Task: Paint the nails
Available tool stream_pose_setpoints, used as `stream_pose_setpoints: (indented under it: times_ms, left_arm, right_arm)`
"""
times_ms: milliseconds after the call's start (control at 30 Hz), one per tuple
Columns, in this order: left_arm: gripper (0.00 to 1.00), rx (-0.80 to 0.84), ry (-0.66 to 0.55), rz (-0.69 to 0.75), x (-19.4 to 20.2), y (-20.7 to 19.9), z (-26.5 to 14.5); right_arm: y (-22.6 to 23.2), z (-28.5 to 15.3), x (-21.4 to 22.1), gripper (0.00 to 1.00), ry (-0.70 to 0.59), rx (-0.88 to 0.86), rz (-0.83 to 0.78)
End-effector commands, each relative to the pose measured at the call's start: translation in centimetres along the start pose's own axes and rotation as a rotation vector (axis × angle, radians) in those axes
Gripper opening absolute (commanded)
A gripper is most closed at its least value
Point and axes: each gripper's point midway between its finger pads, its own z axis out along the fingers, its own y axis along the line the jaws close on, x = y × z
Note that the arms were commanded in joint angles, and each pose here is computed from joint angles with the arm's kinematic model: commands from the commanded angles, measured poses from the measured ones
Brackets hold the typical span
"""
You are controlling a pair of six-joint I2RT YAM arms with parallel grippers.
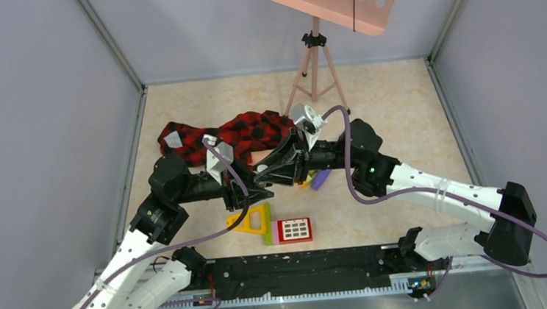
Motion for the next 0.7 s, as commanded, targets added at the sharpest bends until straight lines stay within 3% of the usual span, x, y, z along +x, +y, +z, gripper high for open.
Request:
stream_pose_setpoints:
  times_ms: [0,367,467,500,567,667]
  left_arm:
    - [0.00,0.083,-0.031,0.034,-1.3,-1.1,0.4]
    - [0.00,0.069,-0.026,0.028,-1.1,-0.6,0.5]
    - [0.00,0.045,-0.036,0.035,-1.3,-0.3,0.4]
    - [0.00,0.032,-0.041,0.039,-1.4,-0.2,0.4]
    - [0.00,-0.003,-0.052,0.049,-1.5,0.3,0.3]
    - [0.00,-0.076,-0.067,0.073,-1.7,1.3,0.0]
  right_arm:
    - [3.8,-1.1,-1.5,0.00,-0.022,-0.173,-0.081]
    - [4.0,-1.5,-0.9,0.03,0.009,-0.188,-0.111]
    - [3.1,-1.5,-0.5,0.56,0.021,-0.139,-0.109]
    - [2.7,-1.5,-0.3,0.67,0.024,-0.121,-0.104]
    - [1.7,-1.6,-0.4,0.78,0.013,-0.056,-0.094]
    - [0.3,-1.6,-0.5,0.82,0.002,0.034,-0.074]
